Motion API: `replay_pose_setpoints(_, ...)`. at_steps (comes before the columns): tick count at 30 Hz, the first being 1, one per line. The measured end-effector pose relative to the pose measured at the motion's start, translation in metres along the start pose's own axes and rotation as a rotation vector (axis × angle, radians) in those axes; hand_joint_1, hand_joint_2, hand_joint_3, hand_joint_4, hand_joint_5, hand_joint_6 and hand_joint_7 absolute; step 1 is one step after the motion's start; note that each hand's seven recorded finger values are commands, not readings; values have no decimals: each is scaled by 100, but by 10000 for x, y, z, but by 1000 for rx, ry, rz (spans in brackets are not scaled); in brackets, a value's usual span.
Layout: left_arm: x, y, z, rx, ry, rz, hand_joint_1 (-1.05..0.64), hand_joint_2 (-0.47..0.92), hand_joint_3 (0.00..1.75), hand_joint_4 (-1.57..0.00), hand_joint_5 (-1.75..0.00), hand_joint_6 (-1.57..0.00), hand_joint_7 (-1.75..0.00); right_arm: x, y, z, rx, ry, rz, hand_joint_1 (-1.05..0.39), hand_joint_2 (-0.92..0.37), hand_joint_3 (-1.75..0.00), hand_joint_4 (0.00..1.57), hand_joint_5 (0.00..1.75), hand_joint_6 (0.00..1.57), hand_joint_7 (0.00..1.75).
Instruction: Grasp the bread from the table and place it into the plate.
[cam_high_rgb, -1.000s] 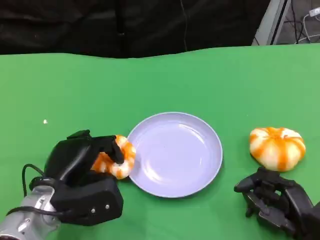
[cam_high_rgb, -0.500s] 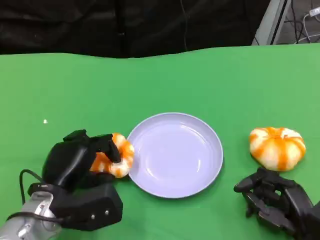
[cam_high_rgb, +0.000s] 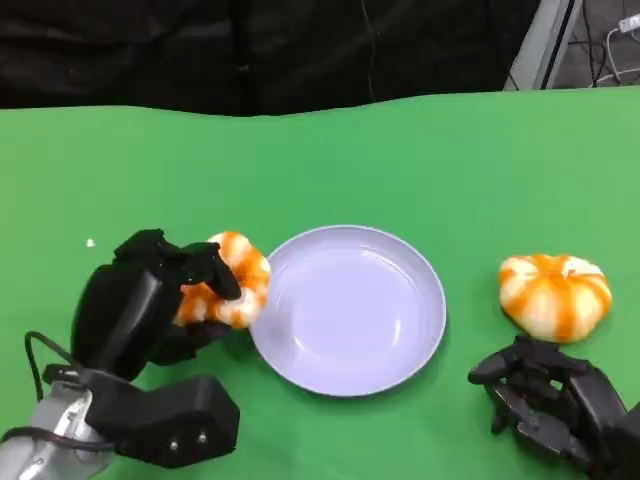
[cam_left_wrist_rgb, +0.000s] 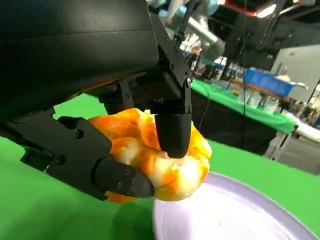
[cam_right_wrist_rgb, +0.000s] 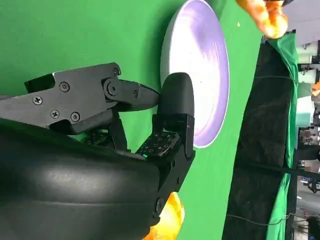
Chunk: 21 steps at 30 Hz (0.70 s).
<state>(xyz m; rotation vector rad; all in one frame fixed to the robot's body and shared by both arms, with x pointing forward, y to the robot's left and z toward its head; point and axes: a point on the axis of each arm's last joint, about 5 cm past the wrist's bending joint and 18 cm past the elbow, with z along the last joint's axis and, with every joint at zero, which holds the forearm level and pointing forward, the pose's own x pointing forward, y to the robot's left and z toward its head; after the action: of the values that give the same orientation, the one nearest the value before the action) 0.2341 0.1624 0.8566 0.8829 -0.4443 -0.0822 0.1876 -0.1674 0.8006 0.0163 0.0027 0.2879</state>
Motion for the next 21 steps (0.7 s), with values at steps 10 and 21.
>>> replay_pose_setpoints(10, 45, 141, 184, -6, -98, 78, -6, 66, 70, -85, -151, -96, -95, 0, -2, 0, -2, 1, -2, -27, -92, -44, 66, 174, 76, 103)
replay_pose_setpoints(21, 116, 113, 374, -24, -179, 50, -8, 62, 75, -84, -155, -94, -100, 8, 3, -2, -1, 3, -5, -27, -92, -43, 65, 173, 76, 103)
